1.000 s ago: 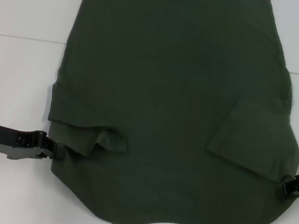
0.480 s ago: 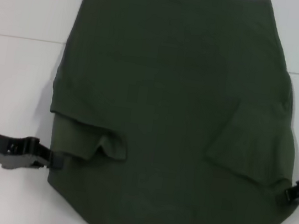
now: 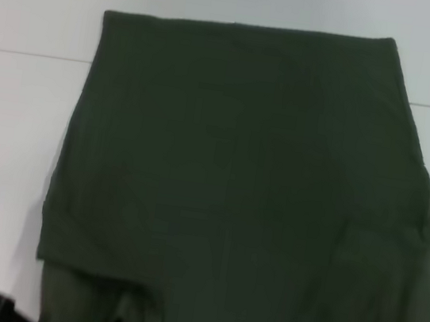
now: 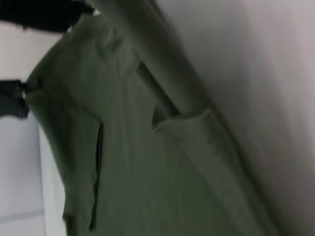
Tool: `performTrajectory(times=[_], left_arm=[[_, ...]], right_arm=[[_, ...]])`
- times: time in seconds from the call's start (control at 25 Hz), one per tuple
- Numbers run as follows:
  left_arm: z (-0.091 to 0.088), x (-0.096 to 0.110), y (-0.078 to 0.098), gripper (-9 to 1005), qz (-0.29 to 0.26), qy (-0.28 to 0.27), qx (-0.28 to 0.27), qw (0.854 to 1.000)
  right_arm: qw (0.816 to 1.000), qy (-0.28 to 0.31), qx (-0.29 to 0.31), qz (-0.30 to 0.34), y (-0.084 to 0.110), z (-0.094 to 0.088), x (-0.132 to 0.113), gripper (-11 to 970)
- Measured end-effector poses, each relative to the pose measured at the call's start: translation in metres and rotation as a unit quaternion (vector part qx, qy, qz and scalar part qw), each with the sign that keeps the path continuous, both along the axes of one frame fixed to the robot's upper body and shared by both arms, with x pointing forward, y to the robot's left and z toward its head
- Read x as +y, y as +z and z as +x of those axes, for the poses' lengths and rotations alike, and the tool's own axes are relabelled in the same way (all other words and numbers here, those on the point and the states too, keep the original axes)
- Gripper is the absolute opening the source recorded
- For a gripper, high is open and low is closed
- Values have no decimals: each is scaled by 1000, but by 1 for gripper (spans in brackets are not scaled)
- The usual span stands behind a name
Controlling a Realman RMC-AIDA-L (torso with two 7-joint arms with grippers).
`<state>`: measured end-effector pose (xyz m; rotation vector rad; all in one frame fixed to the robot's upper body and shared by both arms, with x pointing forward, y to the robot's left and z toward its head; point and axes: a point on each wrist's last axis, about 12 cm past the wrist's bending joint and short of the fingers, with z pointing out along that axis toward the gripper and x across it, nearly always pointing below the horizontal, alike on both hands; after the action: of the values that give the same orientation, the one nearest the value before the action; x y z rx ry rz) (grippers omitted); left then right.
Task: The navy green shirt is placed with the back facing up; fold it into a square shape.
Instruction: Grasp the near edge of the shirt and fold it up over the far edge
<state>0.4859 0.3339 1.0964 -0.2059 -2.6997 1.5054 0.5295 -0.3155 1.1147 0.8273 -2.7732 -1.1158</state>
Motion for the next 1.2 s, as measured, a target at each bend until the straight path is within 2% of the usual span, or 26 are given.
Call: performTrajectory(times=[0.12,0.28,0.4,0.52,0.68,0.8,0.92,1.08,1.2], left_arm=[[-7,1,-3,86,15,-30,16,999],[-10,-1,-6,90,33,-56,25,998],[-8,-1,-5,92,22,-47,13,999],[-1,1,2,95,-13,-7,-21,1000],[15,3,13,98,-57,67,-63,994],[29,5,23,101,-91,126,-98,983],[41,11,29,103,-119,188,-138,965],[54,12,24,107,-133,249,-169,944],[61,8,15,110,-132,278,-186,933]], right_arm=[[1000,20,9,8,-4,-8,0,68],[1000,26,13,10,-6,-9,2,69],[1000,12,5,14,-5,-6,1,69],[999,-28,-12,31,-3,-1,-2,70],[987,-124,-48,89,10,9,-16,70],[970,-187,-85,130,21,13,-30,69],[949,-242,-122,162,26,16,-45,69],[918,-302,-161,202,26,18,-55,68],[899,-340,-181,209,16,22,-54,68]])
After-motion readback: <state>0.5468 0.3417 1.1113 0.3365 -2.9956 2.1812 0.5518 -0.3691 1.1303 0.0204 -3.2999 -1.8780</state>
